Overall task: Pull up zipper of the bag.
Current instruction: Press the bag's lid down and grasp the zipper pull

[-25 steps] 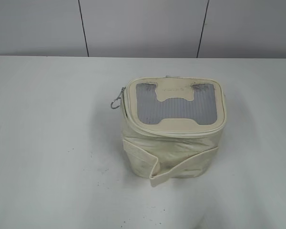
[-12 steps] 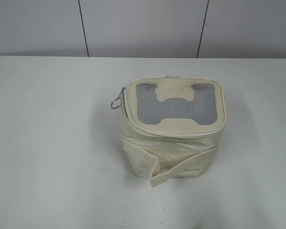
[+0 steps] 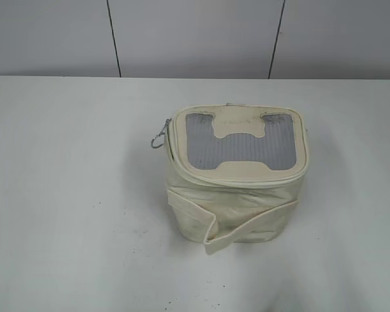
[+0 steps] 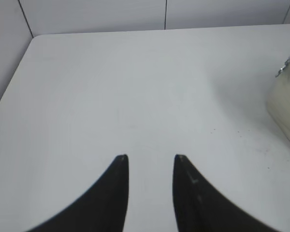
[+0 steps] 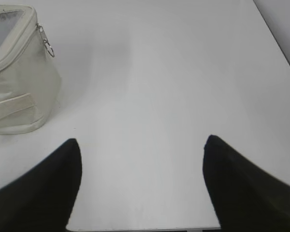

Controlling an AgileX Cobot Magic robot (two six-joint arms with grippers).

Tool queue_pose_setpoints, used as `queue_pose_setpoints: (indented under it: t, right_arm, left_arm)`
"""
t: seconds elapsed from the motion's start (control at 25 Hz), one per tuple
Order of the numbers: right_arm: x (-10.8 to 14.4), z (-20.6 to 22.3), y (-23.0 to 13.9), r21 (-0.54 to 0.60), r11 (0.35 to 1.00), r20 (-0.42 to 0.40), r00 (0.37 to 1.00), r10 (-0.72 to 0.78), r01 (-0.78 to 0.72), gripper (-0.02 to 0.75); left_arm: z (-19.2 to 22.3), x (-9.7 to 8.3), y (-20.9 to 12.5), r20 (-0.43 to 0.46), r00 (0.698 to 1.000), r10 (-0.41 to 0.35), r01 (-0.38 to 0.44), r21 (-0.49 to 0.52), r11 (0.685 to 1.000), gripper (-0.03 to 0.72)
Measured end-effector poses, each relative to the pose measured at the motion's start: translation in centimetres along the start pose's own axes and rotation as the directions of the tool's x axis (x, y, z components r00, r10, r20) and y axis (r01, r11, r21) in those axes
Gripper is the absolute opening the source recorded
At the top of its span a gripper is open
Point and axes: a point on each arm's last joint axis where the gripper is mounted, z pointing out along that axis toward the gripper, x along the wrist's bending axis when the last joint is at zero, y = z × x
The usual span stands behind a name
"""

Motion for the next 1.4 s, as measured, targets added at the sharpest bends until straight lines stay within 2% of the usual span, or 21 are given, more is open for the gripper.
queue_pose_setpoints:
  t: [0.12,0.28,0.44,0.64,0.72,0.84,0.92,1.0,1.04,1.2,1.4]
  right_arm:
    - [0.0,0.0,0.0,0.0,1.0,-0.001,1.0,0.001,-0.001,0.585]
    - [0.1,-0.1,0.2,-0.017,1.0,-0.013,1.0,0.007,-0.007,0.585]
    - [0.8,0.5,2.5,-0.09,0.994,-0.085,0.995,0.056,-0.064,0.585]
    - [1.4,3.9,5.7,-0.091,0.99,-0.172,0.981,0.089,-0.106,0.585]
    - [1.8,5.3,6.8,-0.072,0.995,-0.213,0.976,0.053,-0.069,0.585]
    - [2.9,7.3,9.0,-0.022,0.999,-0.273,0.961,-0.031,0.026,0.585]
    - [3.9,8.7,10.8,0.009,0.996,-0.307,0.948,-0.081,0.088,0.585]
    - [4.8,10.5,12.3,0.042,0.988,-0.329,0.936,-0.126,0.147,0.585]
    - [5.3,11.7,13.3,0.063,0.982,-0.337,0.93,-0.146,0.177,0.585]
    - [7.1,15.5,16.6,0.099,0.951,-0.398,0.888,-0.232,0.293,0.562]
    - [9.9,21.5,19.0,0.155,0.863,-0.547,0.769,-0.331,0.481,0.516]
  left_arm:
    - [0.0,-0.1,0.0,0.017,1.0,-0.002,0.002,0.002,1.0,0.244]
    - [0.7,-0.5,1.1,0.097,0.994,-0.044,0.043,0.011,0.999,0.243]
    - [1.8,-0.9,3.5,0.164,0.979,-0.119,0.128,-0.042,0.991,0.243]
    - [4.9,-1.2,5.7,0.224,0.951,-0.213,0.214,0.019,0.977,0.243]
    - [6.5,-1.7,6.3,0.299,0.937,-0.181,0.171,0.061,0.983,0.244]
    - [9.3,-2.7,7.1,0.43,0.883,-0.188,0.143,0.134,0.981,0.252]
    - [11.5,-3.1,7.3,0.49,0.841,-0.23,0.15,0.198,0.969,0.273]
    - [13.7,-3.3,7.2,0.533,0.81,-0.244,0.125,0.249,0.96,0.302]
    - [15.3,-3.3,7.0,0.542,0.794,-0.275,0.125,0.296,0.947,0.318]
    - [19.1,-3.2,6.8,0.561,0.773,-0.296,0.093,0.362,0.928,0.348]
    - [22.8,-3.2,8.1,0.602,0.761,-0.243,0.01,0.363,0.932,0.351]
